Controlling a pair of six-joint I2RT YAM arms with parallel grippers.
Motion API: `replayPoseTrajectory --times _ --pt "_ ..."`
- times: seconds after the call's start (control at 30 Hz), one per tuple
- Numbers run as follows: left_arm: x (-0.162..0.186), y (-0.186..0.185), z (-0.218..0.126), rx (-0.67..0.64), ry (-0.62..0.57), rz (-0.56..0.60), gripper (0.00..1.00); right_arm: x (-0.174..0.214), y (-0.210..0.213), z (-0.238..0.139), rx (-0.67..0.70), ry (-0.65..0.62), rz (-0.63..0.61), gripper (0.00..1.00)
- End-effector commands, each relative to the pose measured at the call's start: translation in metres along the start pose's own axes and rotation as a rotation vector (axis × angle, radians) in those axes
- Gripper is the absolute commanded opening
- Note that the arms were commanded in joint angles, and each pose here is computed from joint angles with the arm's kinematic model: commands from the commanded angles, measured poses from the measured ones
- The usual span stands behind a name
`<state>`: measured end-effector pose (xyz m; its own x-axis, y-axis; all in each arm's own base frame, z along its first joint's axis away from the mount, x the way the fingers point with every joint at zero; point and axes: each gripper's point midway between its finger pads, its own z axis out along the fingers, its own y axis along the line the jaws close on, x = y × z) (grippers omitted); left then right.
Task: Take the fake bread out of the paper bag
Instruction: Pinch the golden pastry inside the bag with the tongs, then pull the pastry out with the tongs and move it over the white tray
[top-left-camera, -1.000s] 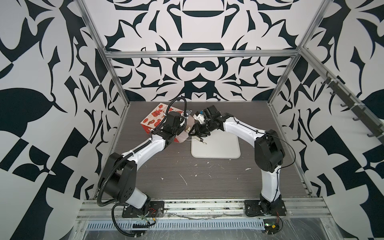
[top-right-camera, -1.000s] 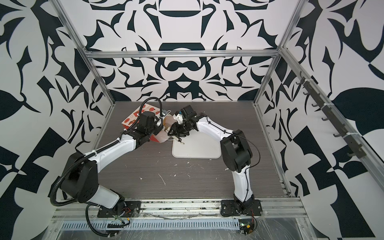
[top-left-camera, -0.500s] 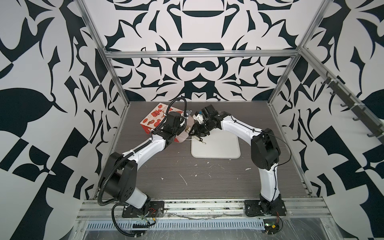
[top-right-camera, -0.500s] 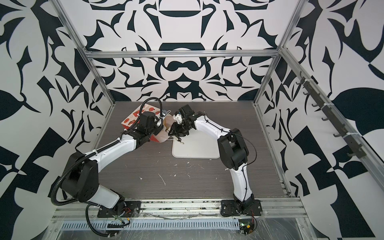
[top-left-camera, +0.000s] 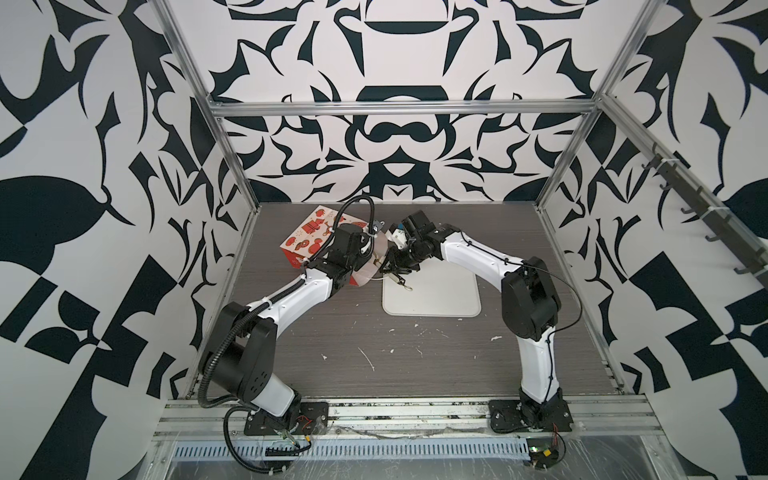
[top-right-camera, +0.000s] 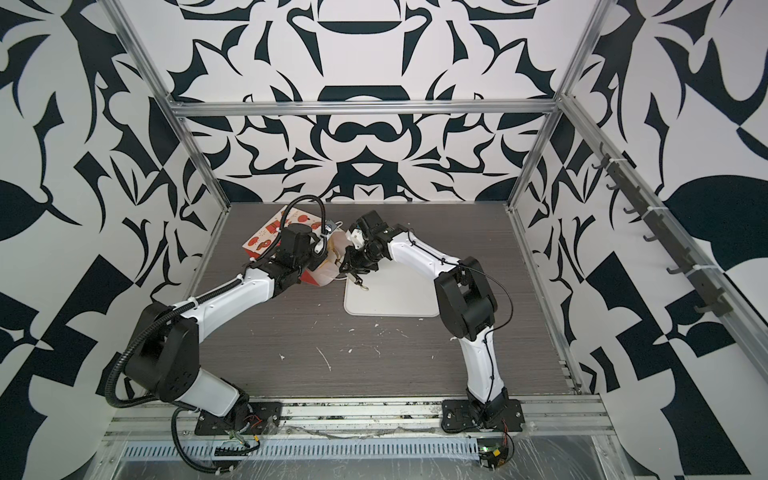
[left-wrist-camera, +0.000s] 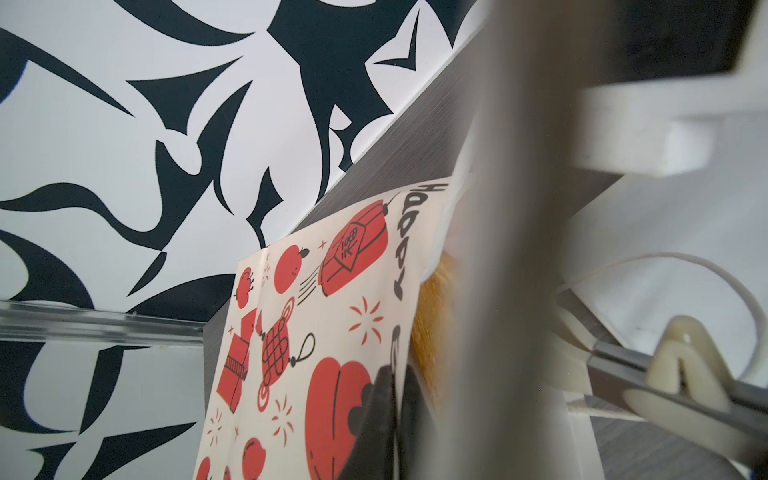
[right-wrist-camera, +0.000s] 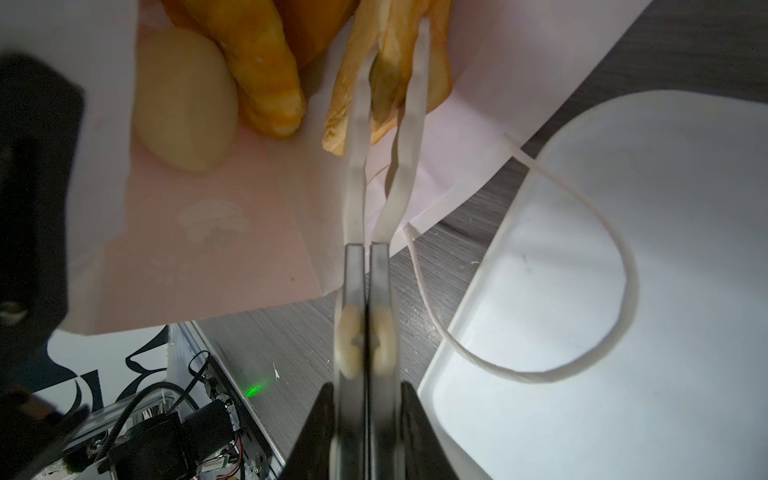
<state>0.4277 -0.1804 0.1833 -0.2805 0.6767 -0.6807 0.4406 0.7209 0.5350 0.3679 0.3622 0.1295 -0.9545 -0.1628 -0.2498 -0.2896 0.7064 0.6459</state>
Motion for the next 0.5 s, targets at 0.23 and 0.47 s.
replayPoseTrajectory --times 0.23,0.47 --pt "-0.004 0.014 0.011 -0.059 0.003 -0.049 0.07 0.009 0.030 -0.053 -0.035 -0.085 -0.085 0.00" --pt "-0.004 0.023 0.016 -0.105 0.018 -0.065 0.07 0.031 0.025 -0.081 -0.008 -0.102 -0.102 0.00"
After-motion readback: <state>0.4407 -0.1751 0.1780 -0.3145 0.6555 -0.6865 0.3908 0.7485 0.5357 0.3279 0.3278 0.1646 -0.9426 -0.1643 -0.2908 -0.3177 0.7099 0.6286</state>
